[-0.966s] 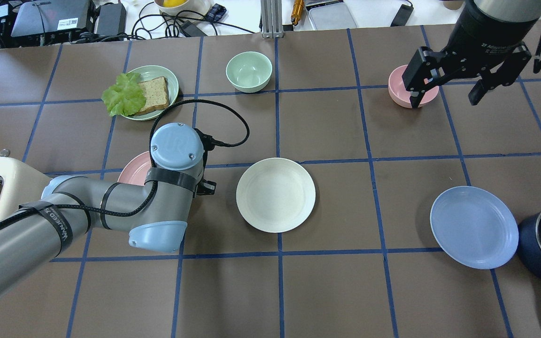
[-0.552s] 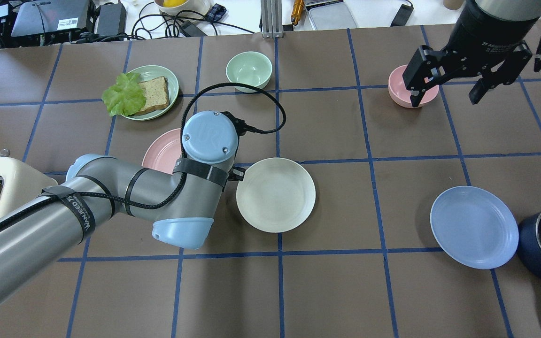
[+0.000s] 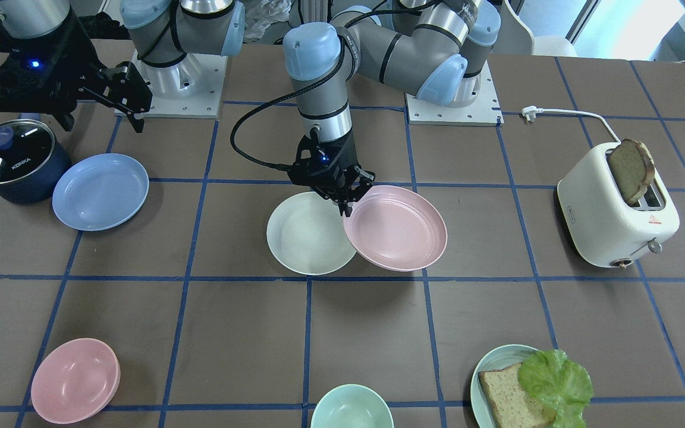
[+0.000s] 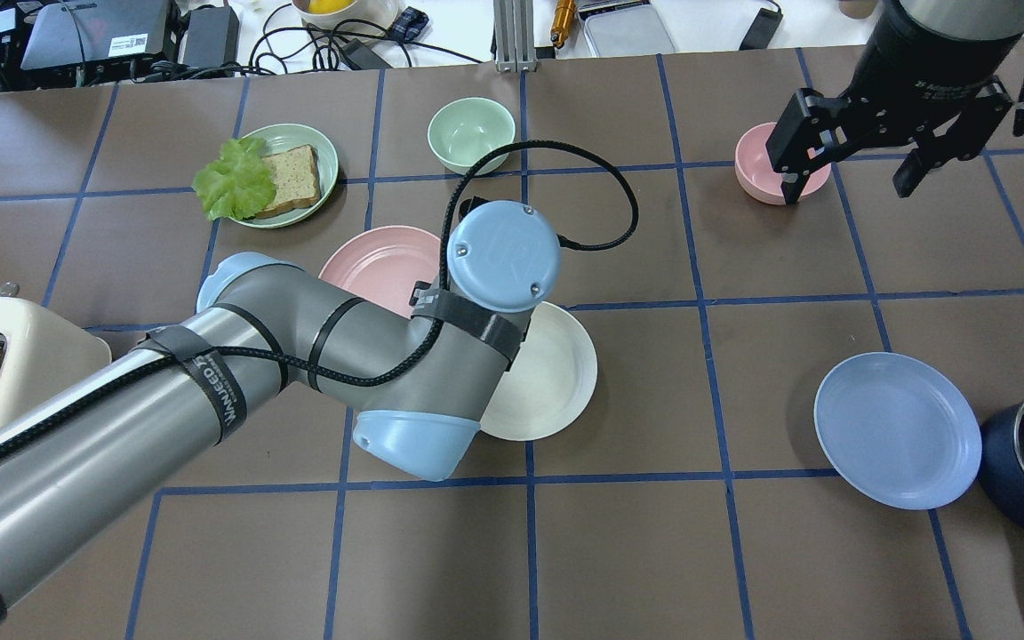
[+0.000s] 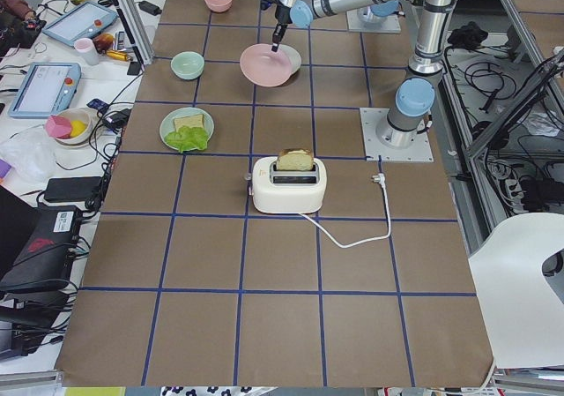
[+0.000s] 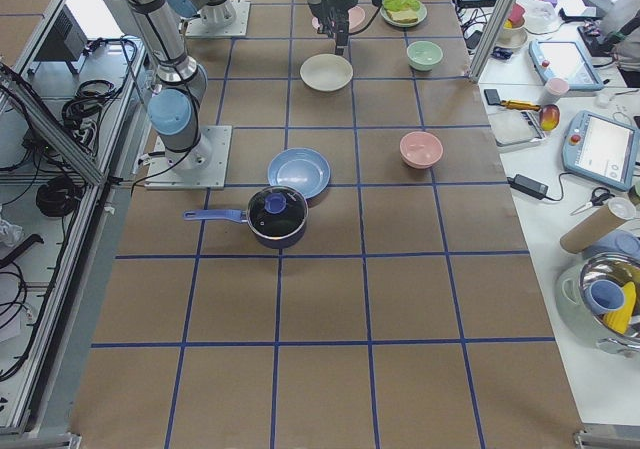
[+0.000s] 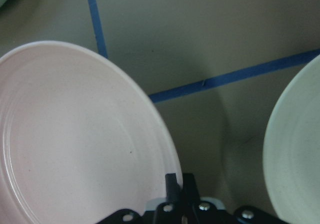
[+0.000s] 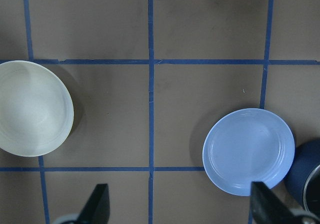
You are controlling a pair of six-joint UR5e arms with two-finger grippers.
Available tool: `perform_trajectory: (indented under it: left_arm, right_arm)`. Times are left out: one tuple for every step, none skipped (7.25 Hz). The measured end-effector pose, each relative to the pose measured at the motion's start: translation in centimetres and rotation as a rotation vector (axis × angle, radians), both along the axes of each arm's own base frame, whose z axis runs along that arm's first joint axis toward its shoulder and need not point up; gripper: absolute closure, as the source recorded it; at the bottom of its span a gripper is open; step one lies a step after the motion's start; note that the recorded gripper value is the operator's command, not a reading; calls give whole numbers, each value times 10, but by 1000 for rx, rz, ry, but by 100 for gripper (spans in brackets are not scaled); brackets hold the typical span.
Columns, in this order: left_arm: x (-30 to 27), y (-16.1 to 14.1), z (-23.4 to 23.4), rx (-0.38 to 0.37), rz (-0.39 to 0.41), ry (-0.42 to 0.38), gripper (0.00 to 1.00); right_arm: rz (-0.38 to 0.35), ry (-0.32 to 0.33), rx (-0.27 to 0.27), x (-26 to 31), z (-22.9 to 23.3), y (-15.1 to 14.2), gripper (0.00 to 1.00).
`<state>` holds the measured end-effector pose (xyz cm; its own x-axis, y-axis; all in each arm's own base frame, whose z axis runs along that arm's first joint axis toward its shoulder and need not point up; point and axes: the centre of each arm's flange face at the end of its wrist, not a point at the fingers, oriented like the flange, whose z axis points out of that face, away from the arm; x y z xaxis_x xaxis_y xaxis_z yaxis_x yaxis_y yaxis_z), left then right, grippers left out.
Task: Stack three plates with pink and blue
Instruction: 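Lift the pink plate with the left gripper and carry it over the cream plate, then lower the pink plate onto the cream plate and open the left gripper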
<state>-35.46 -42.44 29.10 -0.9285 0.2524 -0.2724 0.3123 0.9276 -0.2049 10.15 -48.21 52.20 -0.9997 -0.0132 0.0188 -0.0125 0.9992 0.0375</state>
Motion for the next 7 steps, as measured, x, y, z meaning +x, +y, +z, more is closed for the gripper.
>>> perform_trajectory:
  left_arm:
    - [-18,-1,-3,8,-7,23,100]
    - [-38,-3,-9,16,-26,36,100]
    - [-58,-6,-14,18,-48,42,100]
    - [-78,-9,-20,18,-60,46,100]
    - [-95,-11,-29,19,-56,48,100]
    - [-107,-10,-42,28,-49,38,100]
    - [-113,-7,-56,50,-29,18,100]
  right_arm:
    - [0,1,0,0,0,0,0]
    - [0,2,0,0,0,0,0]
    - [0,3,0,0,0,0,0]
    - [1,5,-1,0,1,0,0]
    - [1,8,-2,-1,1,0,0]
    - [1,11,-1,-2,0,0,0]
    - [1,14,0,-2,0,0,0]
